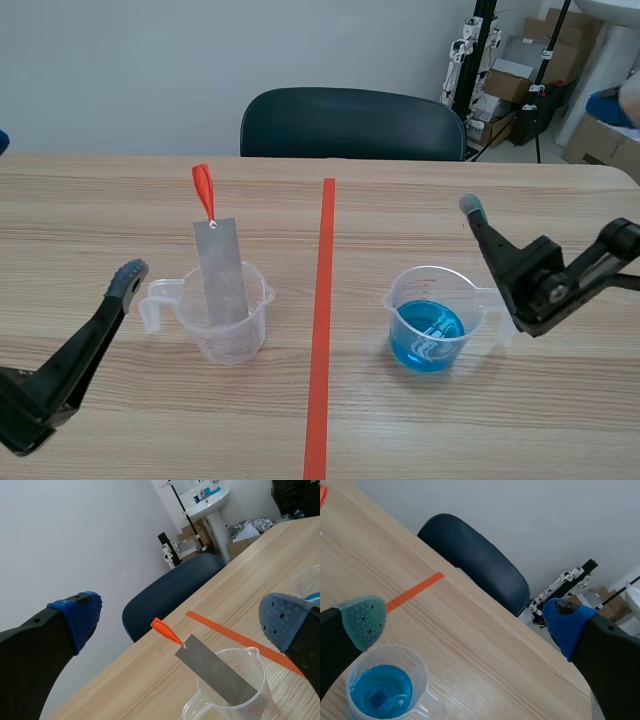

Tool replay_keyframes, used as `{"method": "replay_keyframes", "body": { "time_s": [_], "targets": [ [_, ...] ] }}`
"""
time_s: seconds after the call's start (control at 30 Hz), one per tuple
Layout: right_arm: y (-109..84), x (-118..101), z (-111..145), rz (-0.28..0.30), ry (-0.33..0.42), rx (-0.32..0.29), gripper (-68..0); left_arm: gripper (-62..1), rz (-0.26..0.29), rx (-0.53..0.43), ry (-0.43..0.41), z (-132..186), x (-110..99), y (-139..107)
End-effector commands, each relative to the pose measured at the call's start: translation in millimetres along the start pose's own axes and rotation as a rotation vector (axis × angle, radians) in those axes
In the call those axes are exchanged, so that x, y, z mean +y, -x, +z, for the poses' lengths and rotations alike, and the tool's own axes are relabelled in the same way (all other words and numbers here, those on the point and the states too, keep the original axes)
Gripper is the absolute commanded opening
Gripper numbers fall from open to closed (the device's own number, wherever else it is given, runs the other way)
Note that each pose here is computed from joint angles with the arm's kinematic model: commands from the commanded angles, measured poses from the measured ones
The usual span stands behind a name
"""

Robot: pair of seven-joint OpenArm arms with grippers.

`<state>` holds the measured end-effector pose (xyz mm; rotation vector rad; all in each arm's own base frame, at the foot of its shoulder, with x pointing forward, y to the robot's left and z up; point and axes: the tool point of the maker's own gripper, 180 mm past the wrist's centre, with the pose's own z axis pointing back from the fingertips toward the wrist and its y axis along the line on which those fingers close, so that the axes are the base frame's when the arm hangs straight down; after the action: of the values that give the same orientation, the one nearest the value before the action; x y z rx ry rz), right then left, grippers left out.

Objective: Do the redox reaction experiment. return to the home posture

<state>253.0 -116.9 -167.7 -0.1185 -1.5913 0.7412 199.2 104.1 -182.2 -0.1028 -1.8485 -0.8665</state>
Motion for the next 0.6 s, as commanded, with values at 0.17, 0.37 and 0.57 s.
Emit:
{"method": "replay_keyframes", "body": {
  "time_s": [0.17,0.37,0.57],
  "targets": [
    [-17.6,-8.7,-3.2,-0.003,0.036,-0.024,-0.4,1.4,-0.042,-0.017,0.040,-2.0,-7.6,-5.5],
    [-24.0,-9.1,-3.0,-0.020,0.048,-0.040,-0.4,1.4,-0.048,-0.015,0.042,-1.9,-8.1,-5.1],
    [-32.6,-7.5,-3.0,-0.029,0.042,-0.062,-0.4,1.4,-0.048,-0.014,0.042,-1.9,-8.1,-5.1]
  ]
}}
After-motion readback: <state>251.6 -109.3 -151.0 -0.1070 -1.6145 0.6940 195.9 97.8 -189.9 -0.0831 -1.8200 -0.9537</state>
